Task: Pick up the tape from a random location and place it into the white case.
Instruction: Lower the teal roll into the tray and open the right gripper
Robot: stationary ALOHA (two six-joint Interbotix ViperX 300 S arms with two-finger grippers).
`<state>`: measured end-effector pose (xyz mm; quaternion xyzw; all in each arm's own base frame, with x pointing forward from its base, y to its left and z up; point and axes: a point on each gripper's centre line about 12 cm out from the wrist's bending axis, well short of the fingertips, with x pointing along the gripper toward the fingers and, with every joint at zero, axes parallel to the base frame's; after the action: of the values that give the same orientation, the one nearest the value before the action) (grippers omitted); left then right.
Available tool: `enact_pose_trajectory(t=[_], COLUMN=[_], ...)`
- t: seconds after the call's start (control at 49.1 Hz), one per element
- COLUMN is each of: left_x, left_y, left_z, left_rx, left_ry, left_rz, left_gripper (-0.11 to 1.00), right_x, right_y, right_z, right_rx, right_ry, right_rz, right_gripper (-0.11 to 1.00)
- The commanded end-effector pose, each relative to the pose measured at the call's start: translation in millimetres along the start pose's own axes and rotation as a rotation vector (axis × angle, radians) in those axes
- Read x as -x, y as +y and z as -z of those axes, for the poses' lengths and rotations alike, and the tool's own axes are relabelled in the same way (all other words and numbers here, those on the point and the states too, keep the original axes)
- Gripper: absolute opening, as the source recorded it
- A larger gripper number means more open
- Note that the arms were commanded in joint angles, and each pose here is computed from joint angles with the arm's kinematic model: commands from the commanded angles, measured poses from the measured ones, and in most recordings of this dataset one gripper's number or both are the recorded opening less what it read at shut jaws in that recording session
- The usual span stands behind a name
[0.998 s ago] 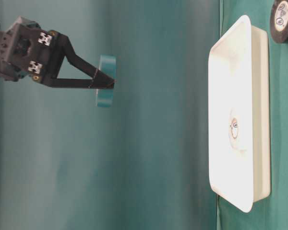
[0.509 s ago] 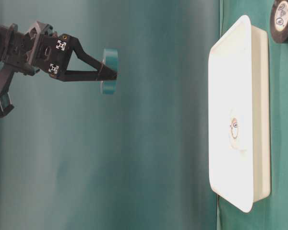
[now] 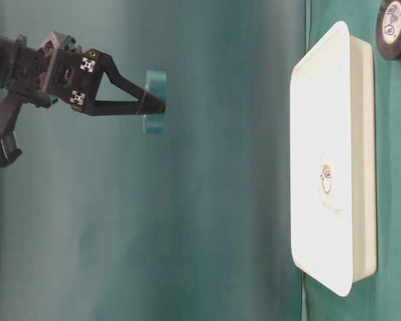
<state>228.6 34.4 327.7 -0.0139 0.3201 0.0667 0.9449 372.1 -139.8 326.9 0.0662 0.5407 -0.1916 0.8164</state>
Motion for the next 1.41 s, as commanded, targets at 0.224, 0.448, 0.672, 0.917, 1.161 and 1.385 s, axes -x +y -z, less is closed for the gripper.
enact_pose_trajectory(t=[0.224, 0.448, 0.672, 0.917, 1.161, 1.385], left_x=[2, 2, 2, 2, 2, 2], left_y=[1, 1, 1, 1, 1, 1], left_z=[-4, -5, -5, -5, -5, -5], left_rx=[0.003, 0.003, 0.003, 0.003, 0.005, 0.005], left_ry=[-0.017, -0.018, -0.018, -0.02, -0.023, -0.023], left_rz=[-0.002, -0.002, -0.002, -0.002, -0.004, -0.004], left_gripper=[0.9, 0.9, 0.9, 0.9, 0.9, 0.9], right_x=[-24, -70, -112, -145, -170, -194], right_y=[4, 0, -6, -9, -7, -4], right_z=[-8, 3, 17, 34, 43, 50], right_rx=[0.002, -0.01, -0.028, -0.047, -0.046, -0.046], right_ry=[-0.041, 0.002, 0.009, 0.008, 0.001, 0.024], right_rz=[-0.009, -0.005, -0.006, -0.015, -0.023, -0.026], right_gripper=[0.28, 0.28, 0.28, 0.28, 0.28, 0.28])
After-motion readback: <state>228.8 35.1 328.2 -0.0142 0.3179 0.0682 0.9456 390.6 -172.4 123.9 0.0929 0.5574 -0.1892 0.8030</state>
